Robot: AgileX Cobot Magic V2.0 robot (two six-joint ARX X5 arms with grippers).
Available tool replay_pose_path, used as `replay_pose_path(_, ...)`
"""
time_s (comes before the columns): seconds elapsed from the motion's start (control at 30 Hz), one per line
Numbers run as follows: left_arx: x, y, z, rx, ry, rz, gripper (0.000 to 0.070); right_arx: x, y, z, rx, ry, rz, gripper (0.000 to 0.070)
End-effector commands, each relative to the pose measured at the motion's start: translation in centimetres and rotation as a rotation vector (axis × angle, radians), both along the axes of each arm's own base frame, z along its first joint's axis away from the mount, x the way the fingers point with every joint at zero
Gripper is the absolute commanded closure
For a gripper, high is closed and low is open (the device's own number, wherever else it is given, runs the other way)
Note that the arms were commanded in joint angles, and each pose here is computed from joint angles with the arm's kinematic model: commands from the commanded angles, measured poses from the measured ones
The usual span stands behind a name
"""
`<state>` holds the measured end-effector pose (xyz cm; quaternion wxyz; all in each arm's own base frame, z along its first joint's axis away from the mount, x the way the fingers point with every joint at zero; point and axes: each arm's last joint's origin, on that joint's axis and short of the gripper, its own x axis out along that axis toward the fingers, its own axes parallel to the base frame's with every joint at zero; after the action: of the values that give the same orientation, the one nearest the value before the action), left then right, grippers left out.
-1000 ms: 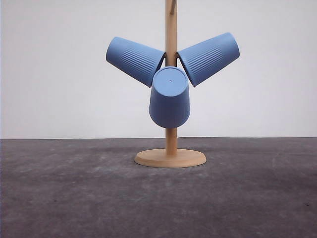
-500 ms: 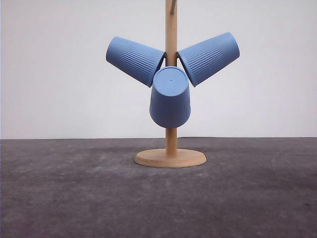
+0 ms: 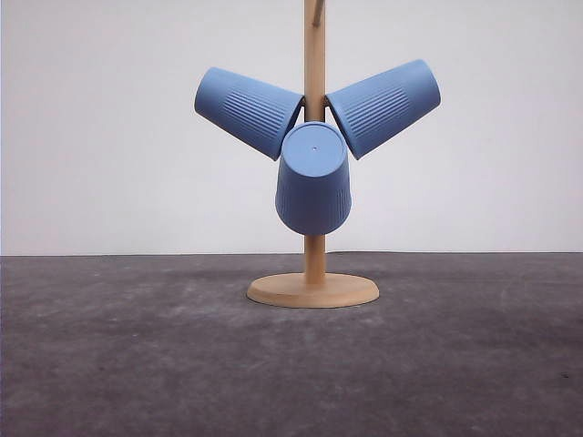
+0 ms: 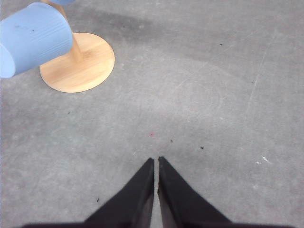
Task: Place three cups
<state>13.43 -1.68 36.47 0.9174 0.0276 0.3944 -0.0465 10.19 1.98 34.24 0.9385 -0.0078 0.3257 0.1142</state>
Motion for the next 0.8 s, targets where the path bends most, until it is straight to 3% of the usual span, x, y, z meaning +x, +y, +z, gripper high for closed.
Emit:
replay_pose_path(0.0,0.1,0.3,-0.8,-0.022,-0.099,0.024,0.0685,0.1,0.0,0.3,0.014,-0.014,-0.006,0.0689)
replay_pose_path(0.13,-0.8,1.3,-4.9,-0.11,-0.336,0.149,0.0685,0.1,0.0,0.3,0.014,-0.013,-0.006,0.0689)
replay_pose_path(0.23,-1.8,1.7,-8.4,-0.14,-0.438,0.194,0.0685,0.1,0.0,0.3,0.014,-0.013,-0.006,0.0689)
replay_pose_path(0.5,-3.5,2.1,-17.2,-0.15,-0.516,0.229,0.0685,0.1,0.0,0.3,0.014,-0.013,-0.006,0.0689)
replay_pose_path(0.77,-3.9,2.1,-20.8,-0.154,-0.581,0.227,0.0685,0.1,0.0,0.3,0.014,-0.013,-0.006,0.0689)
